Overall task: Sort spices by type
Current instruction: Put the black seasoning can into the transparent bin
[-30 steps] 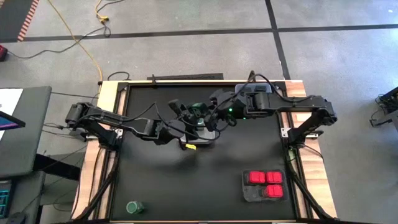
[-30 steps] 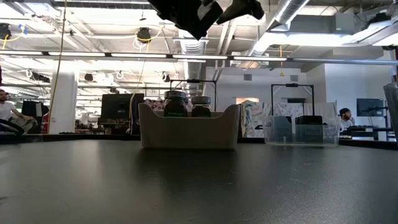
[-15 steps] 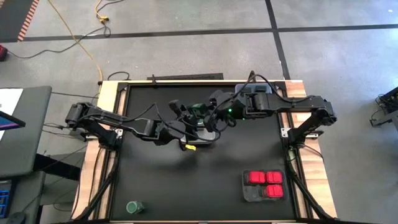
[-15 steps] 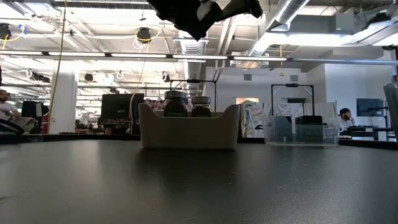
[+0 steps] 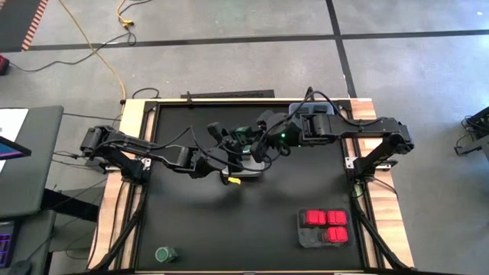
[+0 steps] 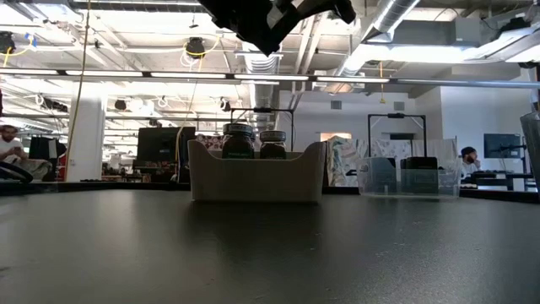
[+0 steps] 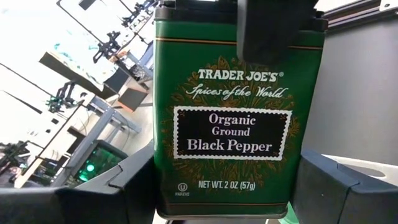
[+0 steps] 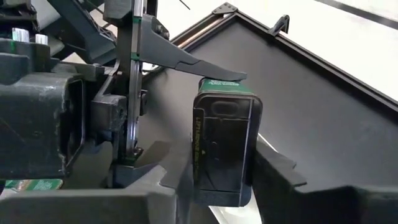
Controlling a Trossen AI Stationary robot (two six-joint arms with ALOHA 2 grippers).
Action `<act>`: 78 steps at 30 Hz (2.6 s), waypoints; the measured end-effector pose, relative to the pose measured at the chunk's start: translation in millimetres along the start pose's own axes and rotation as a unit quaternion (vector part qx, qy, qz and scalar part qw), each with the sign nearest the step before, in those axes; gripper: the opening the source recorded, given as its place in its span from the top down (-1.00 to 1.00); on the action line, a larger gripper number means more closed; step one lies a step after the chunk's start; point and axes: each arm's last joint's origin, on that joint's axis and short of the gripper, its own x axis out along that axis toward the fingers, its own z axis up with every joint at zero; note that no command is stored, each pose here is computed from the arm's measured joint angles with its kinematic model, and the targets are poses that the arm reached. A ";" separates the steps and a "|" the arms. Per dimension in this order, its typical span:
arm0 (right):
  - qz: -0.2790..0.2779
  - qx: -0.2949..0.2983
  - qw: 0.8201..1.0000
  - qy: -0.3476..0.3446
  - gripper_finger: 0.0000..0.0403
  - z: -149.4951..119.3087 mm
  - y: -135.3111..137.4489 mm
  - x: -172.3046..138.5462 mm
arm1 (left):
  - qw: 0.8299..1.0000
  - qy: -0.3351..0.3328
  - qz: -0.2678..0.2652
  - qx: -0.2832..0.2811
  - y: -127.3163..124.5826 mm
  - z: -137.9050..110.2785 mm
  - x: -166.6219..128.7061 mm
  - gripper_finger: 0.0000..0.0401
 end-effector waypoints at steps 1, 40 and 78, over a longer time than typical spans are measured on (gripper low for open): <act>0.000 0.000 1.000 0.000 0.26 0.1 0.0 -0.2 | 1.000 0.000 0.001 0.000 0.0 0.0 0.0 -0.37; -0.020 -0.033 0.999 0.026 0.20 -3.1 -7.3 0.8 | 1.000 0.006 -0.006 0.006 -1.7 -1.9 -1.2 -0.94; -0.005 -0.101 0.995 0.020 0.20 -20.5 -45.1 -41.2 | 0.959 0.022 -0.270 -0.084 -11.0 -12.8 8.9 -0.93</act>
